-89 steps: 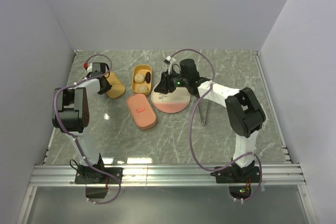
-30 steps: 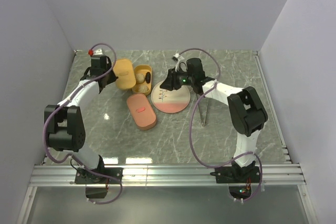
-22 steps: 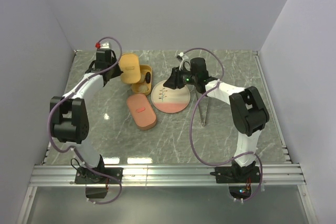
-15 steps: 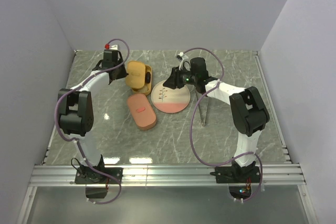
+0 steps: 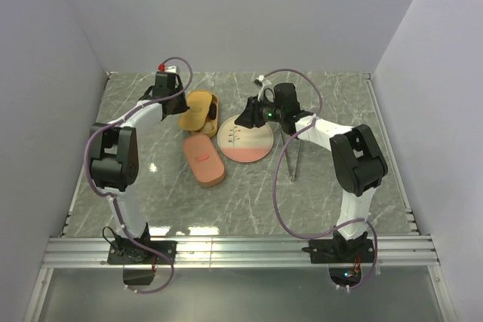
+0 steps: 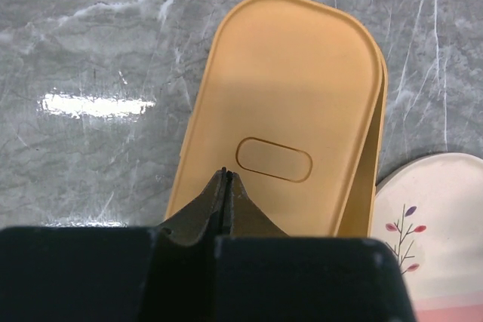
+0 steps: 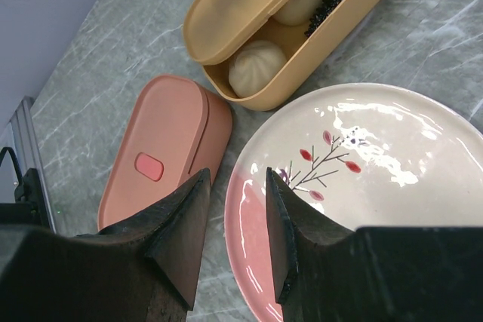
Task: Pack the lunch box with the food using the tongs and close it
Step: Put the lid back on the lunch box
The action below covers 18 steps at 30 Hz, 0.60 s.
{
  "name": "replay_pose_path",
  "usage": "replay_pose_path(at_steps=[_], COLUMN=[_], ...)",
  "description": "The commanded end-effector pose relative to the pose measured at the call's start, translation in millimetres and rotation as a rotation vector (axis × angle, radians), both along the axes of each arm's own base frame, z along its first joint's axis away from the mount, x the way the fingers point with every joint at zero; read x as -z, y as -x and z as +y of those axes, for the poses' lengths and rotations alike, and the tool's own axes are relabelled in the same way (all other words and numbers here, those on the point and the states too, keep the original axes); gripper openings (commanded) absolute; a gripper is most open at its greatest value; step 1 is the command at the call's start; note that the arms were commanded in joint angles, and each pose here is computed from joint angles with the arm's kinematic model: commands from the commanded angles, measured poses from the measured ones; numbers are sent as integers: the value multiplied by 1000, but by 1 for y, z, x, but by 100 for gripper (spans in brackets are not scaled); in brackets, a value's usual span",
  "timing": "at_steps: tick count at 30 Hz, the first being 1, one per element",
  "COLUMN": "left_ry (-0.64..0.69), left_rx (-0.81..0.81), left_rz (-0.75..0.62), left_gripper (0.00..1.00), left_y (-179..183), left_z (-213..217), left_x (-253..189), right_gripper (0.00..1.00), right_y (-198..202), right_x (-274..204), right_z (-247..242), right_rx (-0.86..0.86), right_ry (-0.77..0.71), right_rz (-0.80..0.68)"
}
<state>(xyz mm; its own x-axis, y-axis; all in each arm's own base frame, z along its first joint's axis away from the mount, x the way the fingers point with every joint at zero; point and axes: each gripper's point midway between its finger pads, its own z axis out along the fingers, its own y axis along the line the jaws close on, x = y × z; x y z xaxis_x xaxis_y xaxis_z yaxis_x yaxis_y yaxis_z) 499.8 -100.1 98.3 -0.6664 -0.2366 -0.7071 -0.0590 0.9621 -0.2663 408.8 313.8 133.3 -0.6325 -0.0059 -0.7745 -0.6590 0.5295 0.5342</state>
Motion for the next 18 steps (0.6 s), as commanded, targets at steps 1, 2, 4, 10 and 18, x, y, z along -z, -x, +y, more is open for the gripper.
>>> replay_pose_path(at_steps=[1,2,4,10,18], left_ry=[-4,-4,-15,-37,-76], left_rx=[17,13,-19,-82,-147], left_rz=[-58,-58,-77,-163,-180], left_gripper=[0,0,0,6,48], left_y=[-13,-12,-10,-8,-6], left_z=[-7,-6,-1,12,26], left_x=[-16,-16,-21,-41,-42], right_gripper=[43,43,43,43,43], right_y=[-2,-2,-1,-1,0], right_x=[-28,-27,-28,-28,-28], right_z=[-2,-2,-2,-1,-1], right_rx=[-3,-3,-6,-12,-17], right_ry=[-36,-35,-36,-37,-38], right_rz=[-72,-69,-70,-70,-68])
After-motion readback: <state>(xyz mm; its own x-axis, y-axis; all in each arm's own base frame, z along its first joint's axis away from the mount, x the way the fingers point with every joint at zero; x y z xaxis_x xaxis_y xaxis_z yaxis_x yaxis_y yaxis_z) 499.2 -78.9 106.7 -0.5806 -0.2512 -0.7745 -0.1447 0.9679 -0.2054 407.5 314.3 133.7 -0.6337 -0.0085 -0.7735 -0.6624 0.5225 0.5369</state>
